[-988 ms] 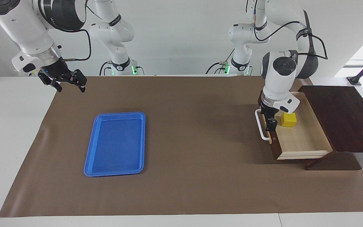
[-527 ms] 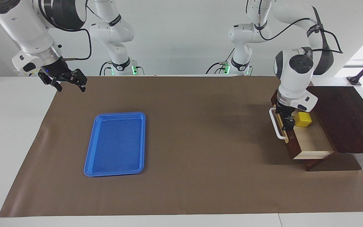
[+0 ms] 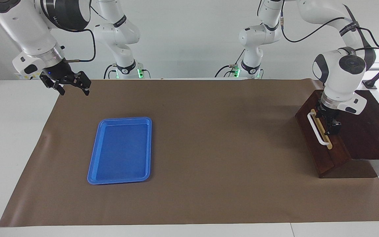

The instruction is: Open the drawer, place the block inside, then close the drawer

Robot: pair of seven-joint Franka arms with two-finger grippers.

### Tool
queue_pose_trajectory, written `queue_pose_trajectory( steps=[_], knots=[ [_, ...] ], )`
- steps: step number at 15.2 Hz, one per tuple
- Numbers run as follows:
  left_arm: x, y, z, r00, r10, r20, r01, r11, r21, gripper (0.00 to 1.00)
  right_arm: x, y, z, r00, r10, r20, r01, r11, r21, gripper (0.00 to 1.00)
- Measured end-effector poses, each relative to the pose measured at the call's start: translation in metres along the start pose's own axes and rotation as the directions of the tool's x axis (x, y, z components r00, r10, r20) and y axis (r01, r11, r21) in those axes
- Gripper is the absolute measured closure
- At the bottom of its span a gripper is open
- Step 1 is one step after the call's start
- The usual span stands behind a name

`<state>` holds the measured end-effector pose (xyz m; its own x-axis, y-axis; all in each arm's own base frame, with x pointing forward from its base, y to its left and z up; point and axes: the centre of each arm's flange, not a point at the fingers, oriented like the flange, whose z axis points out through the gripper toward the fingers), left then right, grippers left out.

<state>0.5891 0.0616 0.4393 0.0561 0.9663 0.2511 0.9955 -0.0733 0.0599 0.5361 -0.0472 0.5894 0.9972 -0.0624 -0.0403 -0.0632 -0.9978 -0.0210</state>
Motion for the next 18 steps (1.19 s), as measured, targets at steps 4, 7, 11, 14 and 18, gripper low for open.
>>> queue_pose_trajectory(
  steps=[4,7,11,14,18],
  knots=[
    [-0.012,0.003,-0.014,0.999,0.04,0.004,-0.04,0.999,0.011,0.0,0.0,0.001,0.0,1.0,0.001,0.003,-0.001,1.0,0.0,0.0],
    [-0.048,0.005,-0.073,0.985,0.159,0.06,-0.16,0.987,0.002,0.0,0.0,0.001,0.0,1.0,0.001,0.003,-0.001,1.0,0.0,0.0],
    [-0.056,-0.031,-0.144,0.826,0.544,0.147,-0.547,0.837,-0.024,0.0,0.0,0.001,0.0,1.0,0.001,0.003,-0.001,1.0,0.0,0.0],
    [-0.055,-0.049,-0.158,0.575,0.797,0.185,-0.804,0.592,-0.052,0.0,0.0,0.001,0.0,1.0,0.001,0.002,-0.001,1.0,0.0,0.0],
    [-0.058,-0.057,-0.15,0.252,0.933,0.258,-0.939,0.3,-0.167,0.0,0.0,0.001,0.0,1.0,0.001,0.002,-0.001,1.0,0.0,0.0]
  ],
)
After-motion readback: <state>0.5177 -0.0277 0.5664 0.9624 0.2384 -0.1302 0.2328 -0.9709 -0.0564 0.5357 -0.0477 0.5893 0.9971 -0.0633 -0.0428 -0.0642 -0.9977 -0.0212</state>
